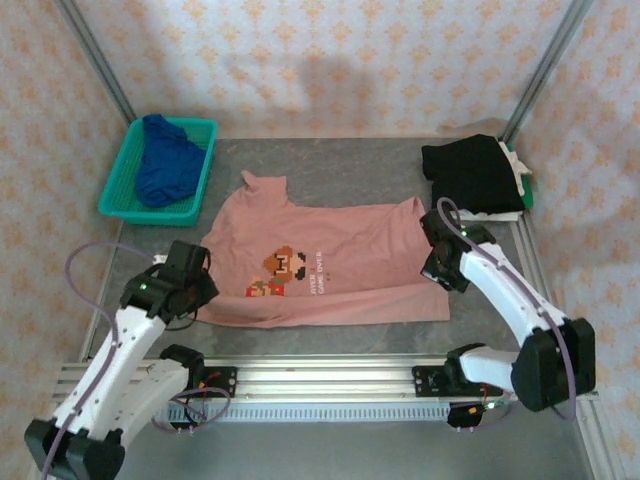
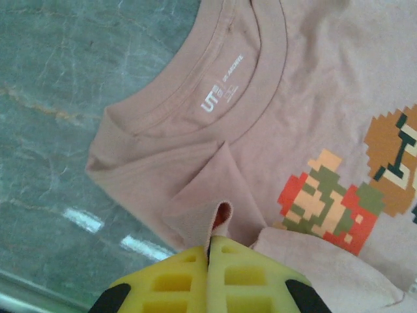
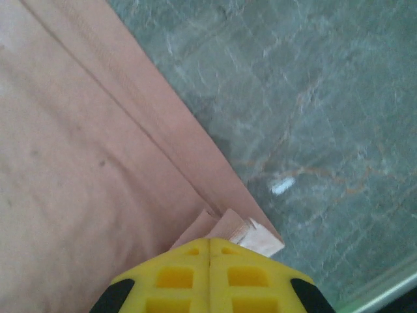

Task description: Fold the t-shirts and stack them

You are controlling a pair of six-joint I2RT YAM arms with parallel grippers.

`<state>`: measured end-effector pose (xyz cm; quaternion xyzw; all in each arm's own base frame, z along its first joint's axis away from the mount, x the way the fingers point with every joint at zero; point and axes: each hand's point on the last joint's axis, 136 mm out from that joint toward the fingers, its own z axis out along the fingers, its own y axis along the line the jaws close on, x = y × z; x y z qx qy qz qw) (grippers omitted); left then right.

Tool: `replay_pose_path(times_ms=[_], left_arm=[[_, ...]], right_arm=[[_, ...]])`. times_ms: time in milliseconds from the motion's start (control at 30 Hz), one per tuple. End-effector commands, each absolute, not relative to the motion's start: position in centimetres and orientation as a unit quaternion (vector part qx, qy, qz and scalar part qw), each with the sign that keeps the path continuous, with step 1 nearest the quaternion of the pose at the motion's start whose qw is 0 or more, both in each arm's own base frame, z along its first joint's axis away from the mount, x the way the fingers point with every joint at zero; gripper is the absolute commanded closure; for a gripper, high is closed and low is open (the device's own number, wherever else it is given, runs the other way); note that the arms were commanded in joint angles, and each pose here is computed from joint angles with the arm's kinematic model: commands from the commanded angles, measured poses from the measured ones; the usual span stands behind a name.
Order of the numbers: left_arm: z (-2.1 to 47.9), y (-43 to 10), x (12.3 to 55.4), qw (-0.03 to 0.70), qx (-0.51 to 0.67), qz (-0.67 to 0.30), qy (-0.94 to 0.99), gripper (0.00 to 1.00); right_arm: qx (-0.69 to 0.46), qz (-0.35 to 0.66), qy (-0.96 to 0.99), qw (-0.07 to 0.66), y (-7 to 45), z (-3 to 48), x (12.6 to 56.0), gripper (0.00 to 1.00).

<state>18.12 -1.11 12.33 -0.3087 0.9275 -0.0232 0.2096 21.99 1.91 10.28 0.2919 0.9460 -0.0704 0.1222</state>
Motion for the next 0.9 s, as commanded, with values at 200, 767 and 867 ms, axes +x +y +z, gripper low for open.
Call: replay_pose_path(times_ms=[200, 767, 867], left_arm=[[13.1, -0.9, 25.0, 0.227, -0.262, 0.043, 0.937, 1.00], [12.3, -1.2, 30.6, 0.184, -0.205, 0.106, 0.955, 0.48], [12.9, -0.9, 30.6, 0.184, -0.204, 0.116, 0.954, 0.26]], right_arm=[[0.301, -0.116, 0.938, 0.125, 1.0, 7.7, 25.8, 1.00], [0.270, -0.144, 0.948, 0.090, 1.0, 6.0, 26.9, 0.94], [0.271, -0.158, 0.944, 0.102, 0.4, 7.6, 26.9, 0.85]])
